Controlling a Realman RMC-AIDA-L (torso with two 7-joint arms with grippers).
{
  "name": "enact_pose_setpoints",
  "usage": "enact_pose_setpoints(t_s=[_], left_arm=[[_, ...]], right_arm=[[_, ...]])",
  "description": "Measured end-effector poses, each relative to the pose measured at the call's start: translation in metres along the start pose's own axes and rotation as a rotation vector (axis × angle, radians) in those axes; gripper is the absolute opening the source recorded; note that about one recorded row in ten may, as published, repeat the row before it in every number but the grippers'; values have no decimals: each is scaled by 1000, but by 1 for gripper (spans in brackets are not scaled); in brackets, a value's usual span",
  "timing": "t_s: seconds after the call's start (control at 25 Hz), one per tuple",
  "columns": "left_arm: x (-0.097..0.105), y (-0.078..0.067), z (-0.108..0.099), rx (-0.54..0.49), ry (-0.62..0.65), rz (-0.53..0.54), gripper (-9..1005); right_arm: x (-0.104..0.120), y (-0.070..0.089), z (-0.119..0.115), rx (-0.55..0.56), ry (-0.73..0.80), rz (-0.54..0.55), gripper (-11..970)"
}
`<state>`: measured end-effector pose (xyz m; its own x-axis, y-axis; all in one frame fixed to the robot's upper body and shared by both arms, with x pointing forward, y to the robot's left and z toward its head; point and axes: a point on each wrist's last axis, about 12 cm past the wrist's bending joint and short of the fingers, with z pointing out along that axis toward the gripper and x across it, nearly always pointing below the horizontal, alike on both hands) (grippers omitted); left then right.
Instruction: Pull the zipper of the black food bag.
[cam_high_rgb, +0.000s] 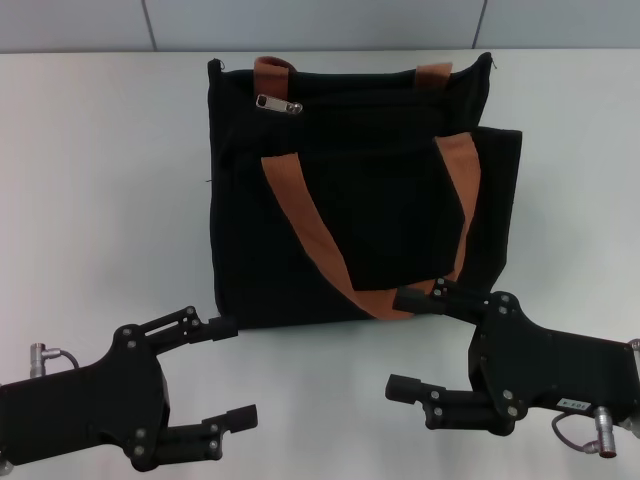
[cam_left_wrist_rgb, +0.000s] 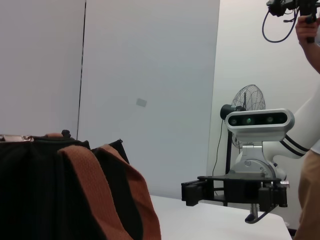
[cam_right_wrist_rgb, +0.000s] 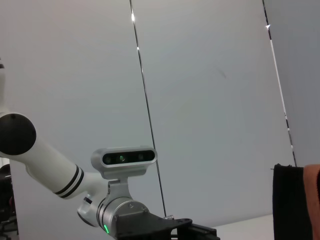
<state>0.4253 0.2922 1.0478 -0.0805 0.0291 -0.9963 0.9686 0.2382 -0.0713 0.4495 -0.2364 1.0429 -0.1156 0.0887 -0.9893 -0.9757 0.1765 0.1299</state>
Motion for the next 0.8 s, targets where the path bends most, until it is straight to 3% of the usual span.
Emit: enact_pose_setpoints(t_s=[0.52,0.6,0.64,0.8], left_arm=[[2,4,1,-53,-4,5,831],[2,7,-10,-175,-43,-5,831],[2,7,-10,-175,-43,-5,831],[0,13,-23,-348,-143,-25,830]], right_arm=[[2,1,2,6,-3,9,814],[3,2,3,9,-6,17,813],[4,2,3,11,-6,20,812],[6,1,5,17,0,29,811]])
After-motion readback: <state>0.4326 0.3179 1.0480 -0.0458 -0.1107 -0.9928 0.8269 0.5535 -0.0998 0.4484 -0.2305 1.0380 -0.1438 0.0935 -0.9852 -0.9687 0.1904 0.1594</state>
